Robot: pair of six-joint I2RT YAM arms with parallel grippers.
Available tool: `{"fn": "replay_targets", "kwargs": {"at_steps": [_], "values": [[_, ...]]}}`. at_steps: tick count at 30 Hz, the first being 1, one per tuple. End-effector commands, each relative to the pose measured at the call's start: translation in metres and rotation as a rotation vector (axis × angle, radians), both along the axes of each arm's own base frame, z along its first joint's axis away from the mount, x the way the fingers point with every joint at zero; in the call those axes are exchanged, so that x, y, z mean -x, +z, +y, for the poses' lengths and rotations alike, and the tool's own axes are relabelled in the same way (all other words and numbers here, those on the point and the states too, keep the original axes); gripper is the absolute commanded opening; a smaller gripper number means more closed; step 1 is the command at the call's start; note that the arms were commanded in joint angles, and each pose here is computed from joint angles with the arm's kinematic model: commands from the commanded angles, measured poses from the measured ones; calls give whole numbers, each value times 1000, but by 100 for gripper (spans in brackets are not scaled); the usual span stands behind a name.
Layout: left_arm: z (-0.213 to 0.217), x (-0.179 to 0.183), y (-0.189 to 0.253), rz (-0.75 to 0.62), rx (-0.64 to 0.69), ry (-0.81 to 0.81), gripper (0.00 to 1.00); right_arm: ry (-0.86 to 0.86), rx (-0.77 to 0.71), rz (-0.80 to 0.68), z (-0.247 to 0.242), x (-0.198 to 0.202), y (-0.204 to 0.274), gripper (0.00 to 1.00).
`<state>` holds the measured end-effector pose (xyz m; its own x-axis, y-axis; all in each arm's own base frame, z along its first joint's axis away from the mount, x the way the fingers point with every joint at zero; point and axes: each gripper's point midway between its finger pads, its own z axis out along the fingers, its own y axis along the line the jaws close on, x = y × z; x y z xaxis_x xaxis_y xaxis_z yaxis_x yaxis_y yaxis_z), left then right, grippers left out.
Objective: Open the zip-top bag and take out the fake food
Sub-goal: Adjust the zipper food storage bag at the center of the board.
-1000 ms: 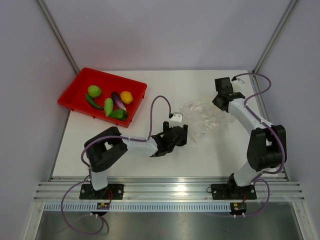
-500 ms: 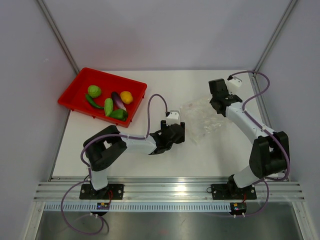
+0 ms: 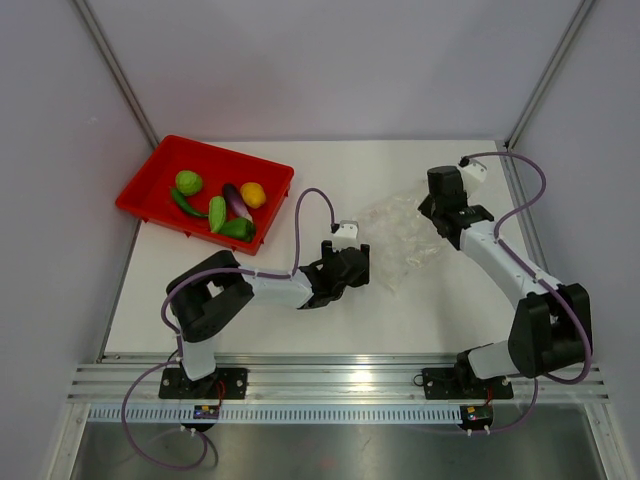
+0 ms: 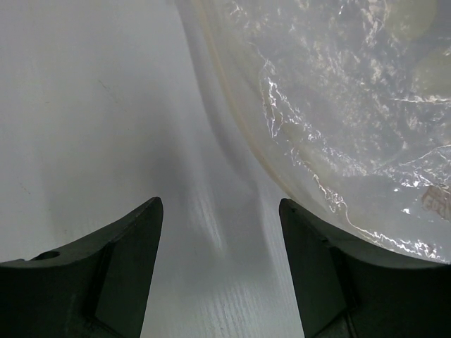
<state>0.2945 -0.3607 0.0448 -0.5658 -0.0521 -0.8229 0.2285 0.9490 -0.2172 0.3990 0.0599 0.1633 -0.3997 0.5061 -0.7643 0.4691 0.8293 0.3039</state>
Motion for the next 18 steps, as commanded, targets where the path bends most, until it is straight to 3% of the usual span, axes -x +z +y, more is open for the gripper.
{"fn": "replay_targets", "kwargs": {"at_steps": [1,9,14,18], "values": [[-8,-7,18,-27,62,10,70,39,-121,-108,13,-8,32,0],[-8,-8,18,-31,59,12,70,84,-193,111,32,-8,-2,0],[-8,-8,18,-32,56,15,69,135,-306,140,45,-8,-8,0],[-8,-8,18,-31,56,12,69,77,-251,82,28,-5,2,0]]}}
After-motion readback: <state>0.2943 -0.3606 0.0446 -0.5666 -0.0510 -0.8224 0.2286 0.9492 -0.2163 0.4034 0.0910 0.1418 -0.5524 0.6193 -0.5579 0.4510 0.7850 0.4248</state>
